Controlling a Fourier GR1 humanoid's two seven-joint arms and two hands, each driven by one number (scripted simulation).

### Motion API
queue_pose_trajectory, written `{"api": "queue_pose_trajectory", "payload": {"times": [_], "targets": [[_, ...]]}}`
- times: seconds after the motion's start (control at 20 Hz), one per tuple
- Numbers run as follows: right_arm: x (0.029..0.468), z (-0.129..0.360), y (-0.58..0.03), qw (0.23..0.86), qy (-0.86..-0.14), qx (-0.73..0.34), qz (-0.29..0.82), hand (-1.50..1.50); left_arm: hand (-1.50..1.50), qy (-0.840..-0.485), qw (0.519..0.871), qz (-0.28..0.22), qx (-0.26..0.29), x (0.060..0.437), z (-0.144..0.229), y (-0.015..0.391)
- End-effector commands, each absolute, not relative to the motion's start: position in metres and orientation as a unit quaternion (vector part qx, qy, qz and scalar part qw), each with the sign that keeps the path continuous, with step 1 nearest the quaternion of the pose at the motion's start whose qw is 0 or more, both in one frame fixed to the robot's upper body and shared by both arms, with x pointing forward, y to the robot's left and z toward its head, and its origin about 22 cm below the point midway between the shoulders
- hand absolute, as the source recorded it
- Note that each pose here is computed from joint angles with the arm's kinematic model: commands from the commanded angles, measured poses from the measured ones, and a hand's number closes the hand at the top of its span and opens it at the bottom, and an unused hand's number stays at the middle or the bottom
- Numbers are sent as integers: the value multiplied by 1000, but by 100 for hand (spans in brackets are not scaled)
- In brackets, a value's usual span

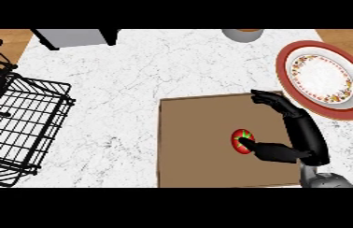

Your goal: Pick the tomato from the tray and place it in the plate

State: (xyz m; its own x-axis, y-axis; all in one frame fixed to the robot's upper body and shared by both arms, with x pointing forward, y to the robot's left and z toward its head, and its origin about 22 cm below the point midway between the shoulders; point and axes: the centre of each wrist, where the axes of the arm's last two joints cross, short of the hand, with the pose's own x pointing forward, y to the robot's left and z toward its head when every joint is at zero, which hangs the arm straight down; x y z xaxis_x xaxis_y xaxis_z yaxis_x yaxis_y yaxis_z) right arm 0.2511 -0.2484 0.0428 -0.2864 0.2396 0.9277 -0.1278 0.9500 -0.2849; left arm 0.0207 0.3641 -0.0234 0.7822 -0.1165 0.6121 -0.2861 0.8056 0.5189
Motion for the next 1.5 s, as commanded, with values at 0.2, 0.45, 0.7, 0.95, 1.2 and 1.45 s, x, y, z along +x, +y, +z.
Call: {"api": "queue_pose_trajectory", "payload": {"times": [0.2,0.45,0.7,0.95,1.2,1.45], "targets": [[249,49,-272,569,-743,-122,331,-150,0,-537,821,37,190,103,12,310],[249,52,-282,567,-692,-164,416,-150,0,-538,823,38,177,101,16,306],[252,57,-283,591,-616,-167,494,-150,0,-538,822,39,182,102,22,301],[248,46,-269,610,-566,-150,534,-150,0,-545,823,40,155,109,29,287],[253,44,-263,623,-540,-159,543,-150,0,-548,821,45,154,114,32,280],[256,47,-254,623,-529,-153,556,-150,0,-541,826,45,154,118,27,277]]}}
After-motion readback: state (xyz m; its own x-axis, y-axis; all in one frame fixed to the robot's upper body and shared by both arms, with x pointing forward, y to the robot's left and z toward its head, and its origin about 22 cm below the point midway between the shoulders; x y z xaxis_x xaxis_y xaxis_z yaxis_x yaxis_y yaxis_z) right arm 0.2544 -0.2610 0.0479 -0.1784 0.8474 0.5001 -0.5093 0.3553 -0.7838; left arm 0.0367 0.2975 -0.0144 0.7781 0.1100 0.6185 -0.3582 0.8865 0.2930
